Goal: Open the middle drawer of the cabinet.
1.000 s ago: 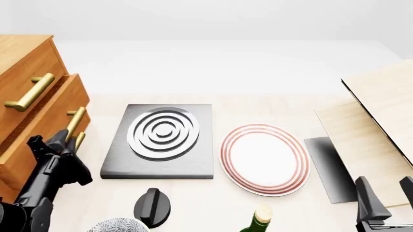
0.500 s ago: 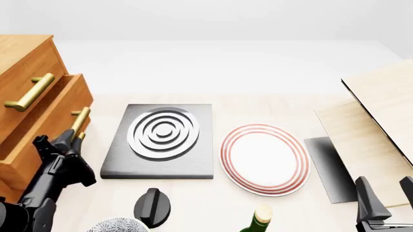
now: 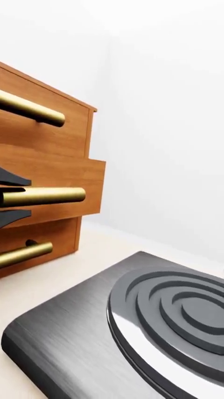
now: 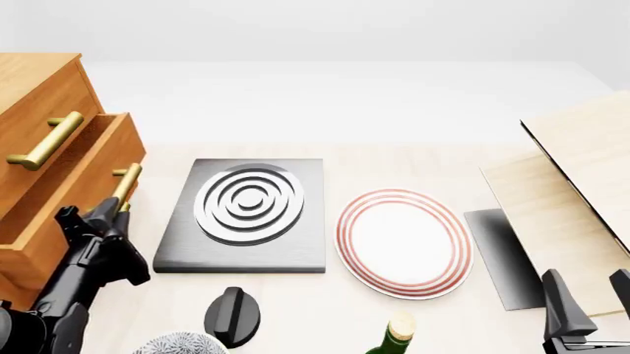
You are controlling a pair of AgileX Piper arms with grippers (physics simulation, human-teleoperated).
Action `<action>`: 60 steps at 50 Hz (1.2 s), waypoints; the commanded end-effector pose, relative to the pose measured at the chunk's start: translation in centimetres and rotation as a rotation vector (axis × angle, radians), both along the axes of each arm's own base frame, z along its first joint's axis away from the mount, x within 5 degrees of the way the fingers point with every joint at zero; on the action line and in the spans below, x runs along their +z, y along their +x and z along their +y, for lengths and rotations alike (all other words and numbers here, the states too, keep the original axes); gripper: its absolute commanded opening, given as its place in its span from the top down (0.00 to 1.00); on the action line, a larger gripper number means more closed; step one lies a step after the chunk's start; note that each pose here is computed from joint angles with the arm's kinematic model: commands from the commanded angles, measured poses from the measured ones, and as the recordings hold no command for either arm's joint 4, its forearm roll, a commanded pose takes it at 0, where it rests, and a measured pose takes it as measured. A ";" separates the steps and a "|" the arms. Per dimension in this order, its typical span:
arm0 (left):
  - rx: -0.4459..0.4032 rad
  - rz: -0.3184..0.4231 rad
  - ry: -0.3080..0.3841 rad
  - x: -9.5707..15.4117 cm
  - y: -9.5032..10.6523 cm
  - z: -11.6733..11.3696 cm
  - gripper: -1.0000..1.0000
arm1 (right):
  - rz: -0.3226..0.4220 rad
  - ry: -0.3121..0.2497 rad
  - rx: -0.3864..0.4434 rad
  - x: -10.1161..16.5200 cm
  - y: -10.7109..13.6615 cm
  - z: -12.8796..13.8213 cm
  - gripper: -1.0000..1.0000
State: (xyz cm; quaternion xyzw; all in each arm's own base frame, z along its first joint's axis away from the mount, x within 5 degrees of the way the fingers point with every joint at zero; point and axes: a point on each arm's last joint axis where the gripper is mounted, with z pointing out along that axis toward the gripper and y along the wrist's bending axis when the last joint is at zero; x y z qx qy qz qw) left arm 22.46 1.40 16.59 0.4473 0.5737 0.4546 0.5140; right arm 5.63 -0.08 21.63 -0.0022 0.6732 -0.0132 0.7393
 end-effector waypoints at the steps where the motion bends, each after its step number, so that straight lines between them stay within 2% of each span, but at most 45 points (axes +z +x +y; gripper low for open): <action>1: -0.025 0.015 -0.008 -0.3 0.2 -0.6 1.00 | 0.002 0.005 0.005 -0.1 0.0 0.0 0.00; 60: -0.089 0.026 -0.027 -0.5 -0.6 -2.0 1.00 | 0.002 0.005 0.005 -0.1 0.0 0.0 0.00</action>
